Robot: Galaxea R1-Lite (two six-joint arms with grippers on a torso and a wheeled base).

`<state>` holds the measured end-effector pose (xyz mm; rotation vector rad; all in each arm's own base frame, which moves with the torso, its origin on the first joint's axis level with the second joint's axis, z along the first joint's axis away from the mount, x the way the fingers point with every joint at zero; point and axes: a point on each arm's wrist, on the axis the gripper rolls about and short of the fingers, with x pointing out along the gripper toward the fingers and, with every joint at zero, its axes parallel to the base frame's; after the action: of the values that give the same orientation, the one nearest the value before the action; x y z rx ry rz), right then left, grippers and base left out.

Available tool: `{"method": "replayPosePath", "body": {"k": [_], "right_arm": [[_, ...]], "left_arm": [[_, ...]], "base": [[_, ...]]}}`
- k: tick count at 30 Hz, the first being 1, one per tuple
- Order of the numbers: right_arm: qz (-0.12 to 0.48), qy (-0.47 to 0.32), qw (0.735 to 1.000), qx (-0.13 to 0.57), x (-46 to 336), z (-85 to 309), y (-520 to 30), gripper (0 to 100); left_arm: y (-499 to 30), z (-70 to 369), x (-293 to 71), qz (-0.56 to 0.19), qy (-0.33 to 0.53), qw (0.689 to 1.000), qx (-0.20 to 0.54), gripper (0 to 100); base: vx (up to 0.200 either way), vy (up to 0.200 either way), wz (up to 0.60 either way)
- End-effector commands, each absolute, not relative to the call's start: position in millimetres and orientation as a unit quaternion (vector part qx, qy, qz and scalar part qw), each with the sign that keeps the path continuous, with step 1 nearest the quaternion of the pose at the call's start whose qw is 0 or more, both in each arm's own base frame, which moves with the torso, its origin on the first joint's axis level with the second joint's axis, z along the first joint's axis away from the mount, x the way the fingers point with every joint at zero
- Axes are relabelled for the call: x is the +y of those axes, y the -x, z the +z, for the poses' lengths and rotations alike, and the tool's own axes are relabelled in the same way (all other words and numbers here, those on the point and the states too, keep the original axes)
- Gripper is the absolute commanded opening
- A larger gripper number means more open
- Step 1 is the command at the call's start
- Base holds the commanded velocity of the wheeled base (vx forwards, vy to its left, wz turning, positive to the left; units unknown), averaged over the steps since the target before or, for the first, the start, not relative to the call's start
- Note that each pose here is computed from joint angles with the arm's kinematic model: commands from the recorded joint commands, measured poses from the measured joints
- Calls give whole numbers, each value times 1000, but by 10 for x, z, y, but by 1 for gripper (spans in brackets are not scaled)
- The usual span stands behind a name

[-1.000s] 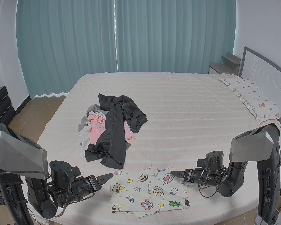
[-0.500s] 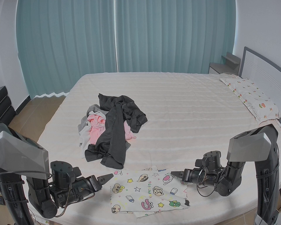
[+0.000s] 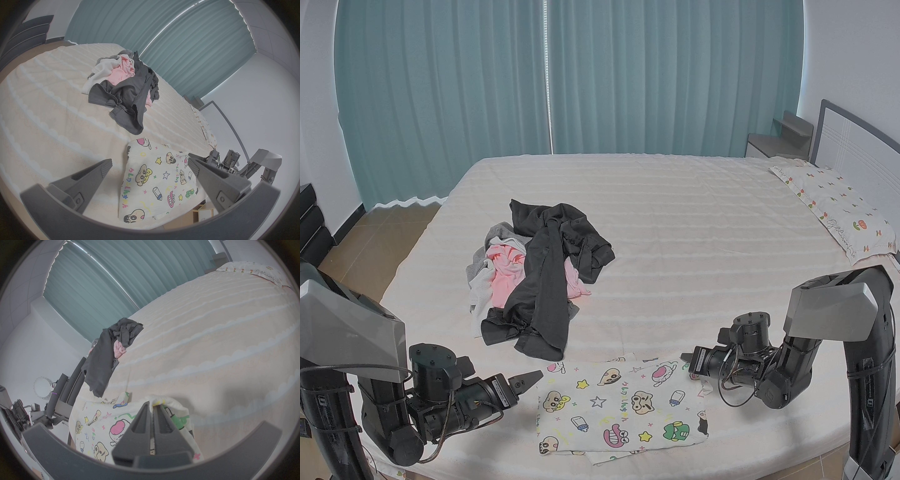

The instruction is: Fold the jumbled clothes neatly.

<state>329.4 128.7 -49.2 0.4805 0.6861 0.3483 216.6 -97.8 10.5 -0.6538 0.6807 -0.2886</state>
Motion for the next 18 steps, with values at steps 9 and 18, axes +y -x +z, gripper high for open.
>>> {"method": "replayPosePath", "body": {"k": [9,18], "right_arm": [[170,-236,904,315,1292,-457,-3397,0],[163,-239,903,317,1221,-375,-3331,100]], "left_arm": [[-2172,110,-986,-142,315,882,322,100],[-2170,113,-989,-143,315,882,321,100]], "base": [[0,0,0],[0,0,0]]}}
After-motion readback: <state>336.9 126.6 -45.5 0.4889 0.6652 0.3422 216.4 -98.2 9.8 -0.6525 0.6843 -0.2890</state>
